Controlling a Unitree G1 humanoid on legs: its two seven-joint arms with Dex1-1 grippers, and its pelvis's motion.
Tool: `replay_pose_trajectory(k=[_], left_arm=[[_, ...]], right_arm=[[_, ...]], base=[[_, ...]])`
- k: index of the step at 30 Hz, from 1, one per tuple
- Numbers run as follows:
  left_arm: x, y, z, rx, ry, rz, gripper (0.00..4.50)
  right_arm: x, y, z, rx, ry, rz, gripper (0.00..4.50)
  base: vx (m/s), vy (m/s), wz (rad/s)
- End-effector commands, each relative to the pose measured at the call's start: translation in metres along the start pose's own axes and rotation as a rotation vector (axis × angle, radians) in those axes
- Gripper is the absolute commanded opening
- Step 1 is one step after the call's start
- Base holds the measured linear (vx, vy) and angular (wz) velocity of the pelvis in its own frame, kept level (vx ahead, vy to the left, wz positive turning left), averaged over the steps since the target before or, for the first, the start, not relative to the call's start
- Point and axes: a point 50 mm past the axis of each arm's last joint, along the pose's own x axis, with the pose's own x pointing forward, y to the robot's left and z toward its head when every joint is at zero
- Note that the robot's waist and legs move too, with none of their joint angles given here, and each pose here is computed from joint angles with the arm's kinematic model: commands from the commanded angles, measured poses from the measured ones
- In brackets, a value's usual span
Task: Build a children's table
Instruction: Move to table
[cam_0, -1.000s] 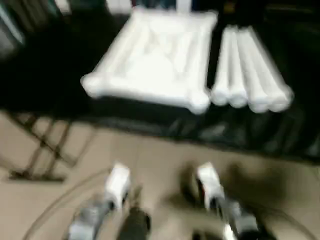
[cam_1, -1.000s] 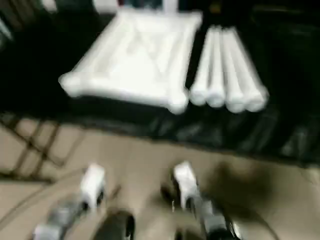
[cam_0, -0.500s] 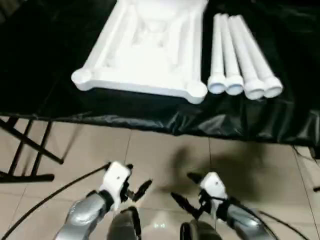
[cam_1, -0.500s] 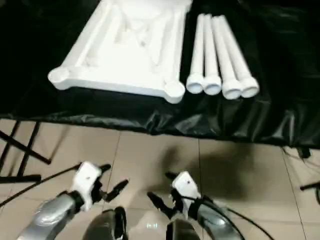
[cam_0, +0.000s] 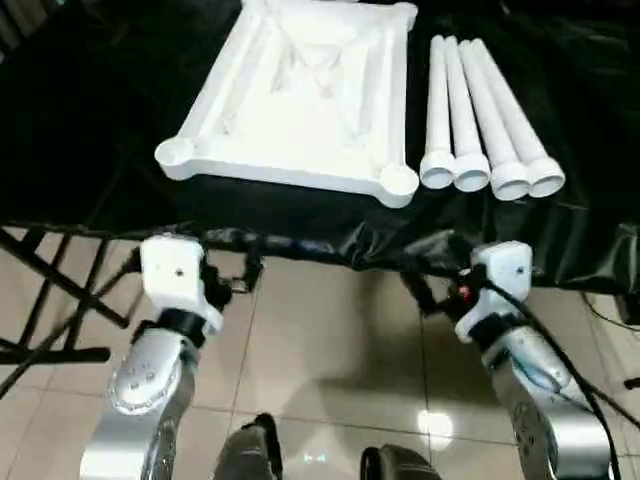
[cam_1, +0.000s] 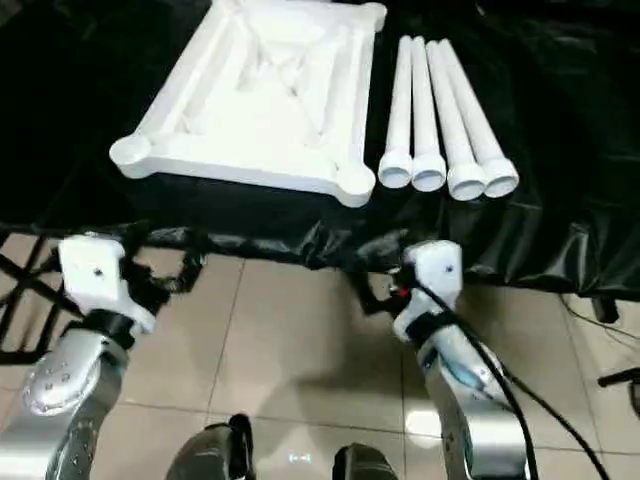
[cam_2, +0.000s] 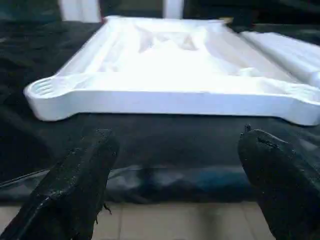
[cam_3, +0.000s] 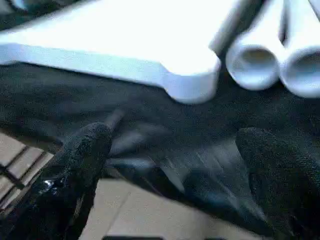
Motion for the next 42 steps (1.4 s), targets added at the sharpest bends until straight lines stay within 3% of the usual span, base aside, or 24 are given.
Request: replay_pose_trajectory(k=[1,5,8,11,14,18,21,31,37,42], left_arm=[[0.0,0.001,-0.002,0.045,0.043,0.022,4.38],[0.006,-0.007,-0.002,0.072,0.041,0.005,4.38],[0.019,-0.005,0.003,0.004,0.031,0.043,4.38],[0.031,-0.005,0.003,0.024,0.022,0.025,4.38],[0.038,0.002,-0.004,0.071,0.054,0.047,4.38],[0.042,0.002,0.001,0.064,0.048,0.051,4.38],[0.046,0.0,-0.001,0.058,0.038,0.034,4.38],[0.052,-0.003,-0.009,0.031,0.048,0.047,4.38],[0.052,0.002,-0.024,-0.009,0.081,0.086,4.38],[0.051,0.0,-0.022,-0.005,0.072,0.086,4.38]], right_arm=[[-0.004,0.002,0.0,0.018,0.014,-0.036,4.5],[0.002,0.005,0.001,0.042,0.017,-0.05,4.5],[0.014,0.001,0.017,0.006,-0.01,-0.059,4.5],[0.022,-0.003,0.024,-0.018,-0.017,-0.091,4.5],[0.026,-0.003,0.022,-0.005,-0.001,-0.114,4.5],[0.027,-0.003,0.013,0.019,0.054,-0.102,4.5],[0.033,0.004,0.014,-0.047,0.041,-0.085,4.5],[0.042,0.008,0.01,-0.048,0.059,-0.079,4.5],[0.052,0.011,0.008,-0.088,0.07,-0.055,4.5],[0.057,0.01,0.007,-0.099,0.073,-0.038,4.5]], base=[[0.0,0.0,0.0],[0.0,0.0,0.0],[0.0,0.0,0.0],[0.0,0.0,0.0],[0.095,0.028,0.0],[0.151,-0.007,0.05],[0.143,-0.027,0.13],[0.123,-0.056,-0.06],[0.133,-0.039,0.08],[0.153,0.081,0.05]])
